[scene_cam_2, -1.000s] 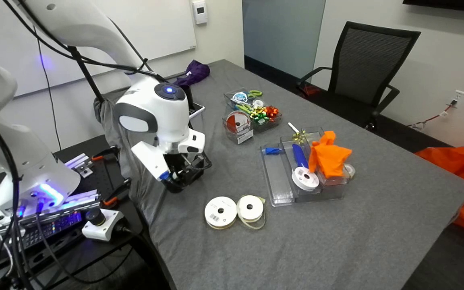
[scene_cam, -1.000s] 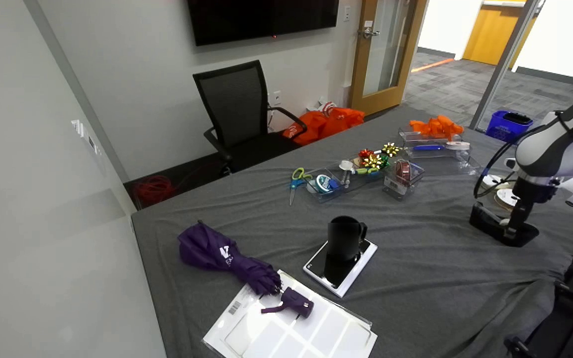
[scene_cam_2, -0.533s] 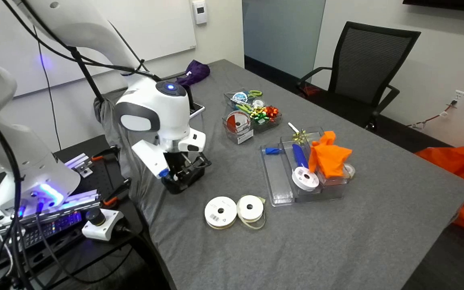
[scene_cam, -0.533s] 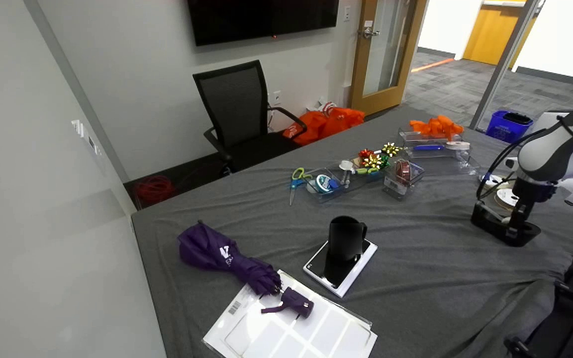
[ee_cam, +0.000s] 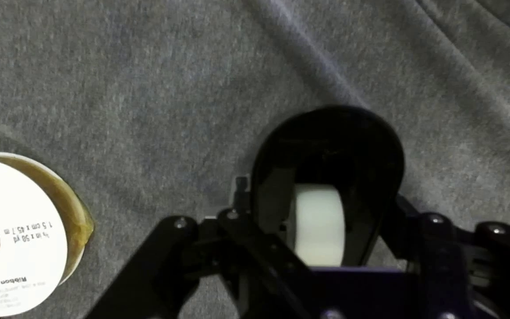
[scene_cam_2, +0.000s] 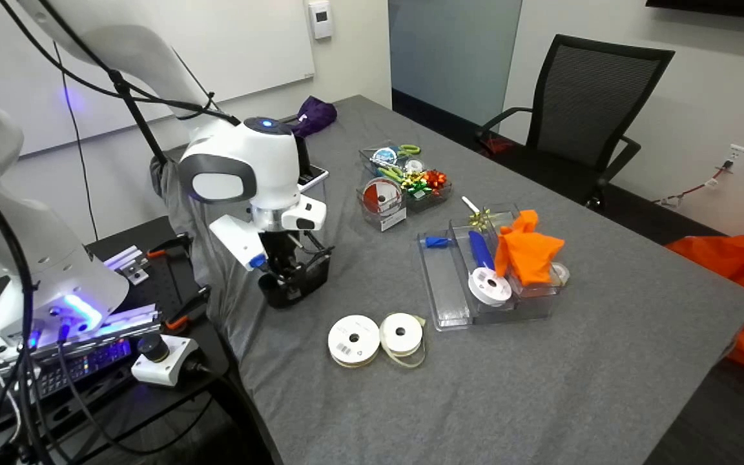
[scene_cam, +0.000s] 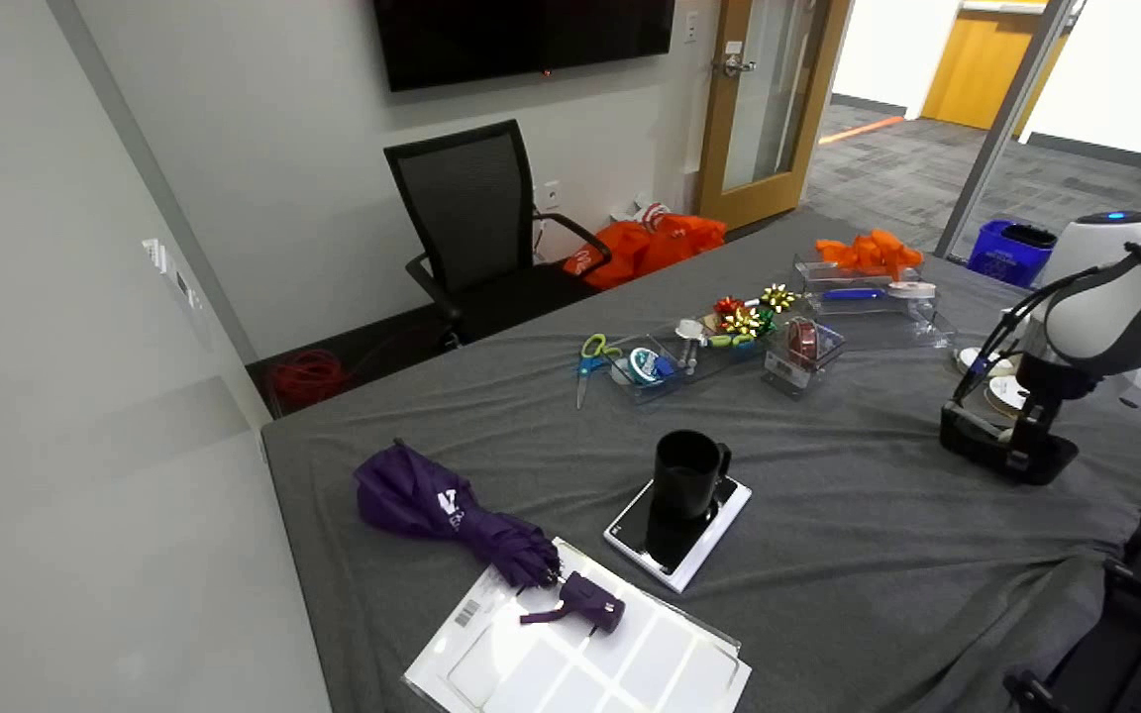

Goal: Move the tape dispenser to the left

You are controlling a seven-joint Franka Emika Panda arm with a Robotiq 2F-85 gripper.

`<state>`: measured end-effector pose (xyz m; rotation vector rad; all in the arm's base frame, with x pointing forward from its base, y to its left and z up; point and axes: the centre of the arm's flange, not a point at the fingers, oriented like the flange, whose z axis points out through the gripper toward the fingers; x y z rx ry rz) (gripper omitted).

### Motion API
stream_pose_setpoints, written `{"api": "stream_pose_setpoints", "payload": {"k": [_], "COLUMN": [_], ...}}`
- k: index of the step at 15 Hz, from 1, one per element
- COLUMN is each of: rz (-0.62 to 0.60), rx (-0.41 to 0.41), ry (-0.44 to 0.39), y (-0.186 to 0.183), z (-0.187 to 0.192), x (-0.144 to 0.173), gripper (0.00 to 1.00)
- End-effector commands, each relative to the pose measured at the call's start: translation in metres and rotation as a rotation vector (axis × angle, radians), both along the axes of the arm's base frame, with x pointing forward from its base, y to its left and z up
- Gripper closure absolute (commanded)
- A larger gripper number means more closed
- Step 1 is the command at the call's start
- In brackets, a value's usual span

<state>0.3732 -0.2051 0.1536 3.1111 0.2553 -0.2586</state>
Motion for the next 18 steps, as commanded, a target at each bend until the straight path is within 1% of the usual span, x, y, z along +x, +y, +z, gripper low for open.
{"api": "stream_pose_setpoints", "payload": {"k": [1, 5, 7, 8, 10, 15, 18], "rz": [0.013, 0.022, 0.02, 0.017, 0.009, -0.027, -0.044], "rx": [0.016, 0.05, 0.074, 0.082, 0.094, 0.143, 0.154], "ry": [-0.084, -0.153, -0.173, -0.167, -0.127, 0.008, 0.033], "y": [0.012, 0.024, 0.027, 0.027, 0.022, 0.019, 0.018], "z": [0.022, 0.034, 0.036, 0.036, 0.027, -0.002, -0.013], "x": [-0.006, -0.004, -0.002, -0.002, -0.002, -0.005, -0.004], "gripper": [0.58, 0.58, 0.58, 0.58, 0.58, 0.58, 0.58]}}
